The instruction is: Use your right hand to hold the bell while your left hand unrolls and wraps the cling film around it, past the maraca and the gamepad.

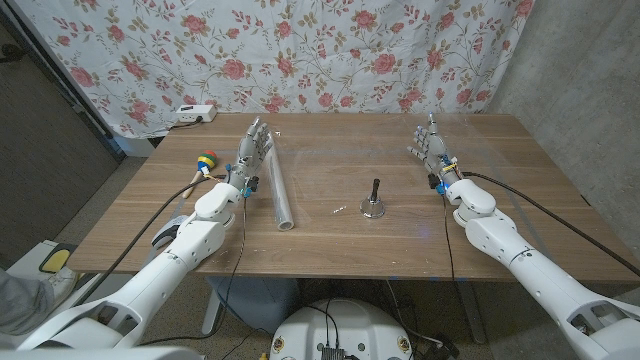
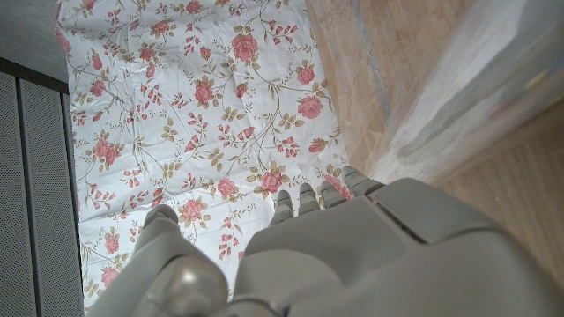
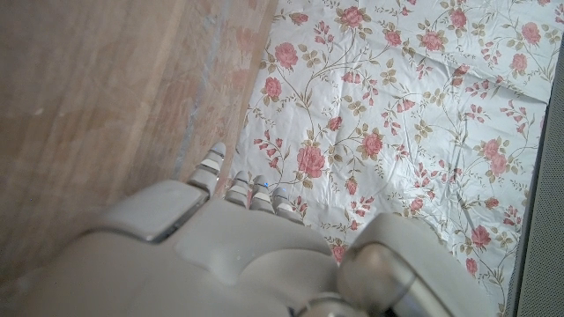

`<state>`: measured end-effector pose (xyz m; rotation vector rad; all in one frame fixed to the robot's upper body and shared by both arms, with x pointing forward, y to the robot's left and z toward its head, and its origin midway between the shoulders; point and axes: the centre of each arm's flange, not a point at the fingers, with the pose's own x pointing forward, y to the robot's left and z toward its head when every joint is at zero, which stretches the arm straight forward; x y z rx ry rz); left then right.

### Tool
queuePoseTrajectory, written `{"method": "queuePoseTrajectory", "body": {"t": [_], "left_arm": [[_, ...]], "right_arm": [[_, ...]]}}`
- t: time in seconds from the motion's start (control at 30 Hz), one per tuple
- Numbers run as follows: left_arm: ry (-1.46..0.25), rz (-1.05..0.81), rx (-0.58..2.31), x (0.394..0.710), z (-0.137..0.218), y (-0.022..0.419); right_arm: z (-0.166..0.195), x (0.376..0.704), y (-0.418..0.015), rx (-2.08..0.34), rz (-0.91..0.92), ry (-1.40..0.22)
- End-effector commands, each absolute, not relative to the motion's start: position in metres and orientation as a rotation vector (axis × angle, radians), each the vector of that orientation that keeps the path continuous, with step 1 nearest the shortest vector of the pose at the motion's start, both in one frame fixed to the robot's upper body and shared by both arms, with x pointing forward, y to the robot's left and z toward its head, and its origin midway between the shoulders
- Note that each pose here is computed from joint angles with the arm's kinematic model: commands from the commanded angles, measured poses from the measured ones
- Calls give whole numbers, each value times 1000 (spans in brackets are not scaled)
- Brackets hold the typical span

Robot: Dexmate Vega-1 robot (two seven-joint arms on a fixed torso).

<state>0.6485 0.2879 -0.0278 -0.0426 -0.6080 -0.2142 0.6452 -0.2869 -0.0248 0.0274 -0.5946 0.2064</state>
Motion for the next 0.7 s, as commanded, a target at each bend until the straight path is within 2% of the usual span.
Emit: {"method": "queuePoseTrajectory", "body": {"t": [0.03, 0.57, 0.7], "left_arm": [[-638, -216, -15, 645, -23, 291], [-643, -229, -7, 640, -23, 301], [-610, -165, 19, 632, -27, 306]], "right_arm": [[-21, 641, -288, 18, 200, -601], [-13, 630, -279, -52, 178, -613], [-13, 627, -278, -82, 172, -624]]}}
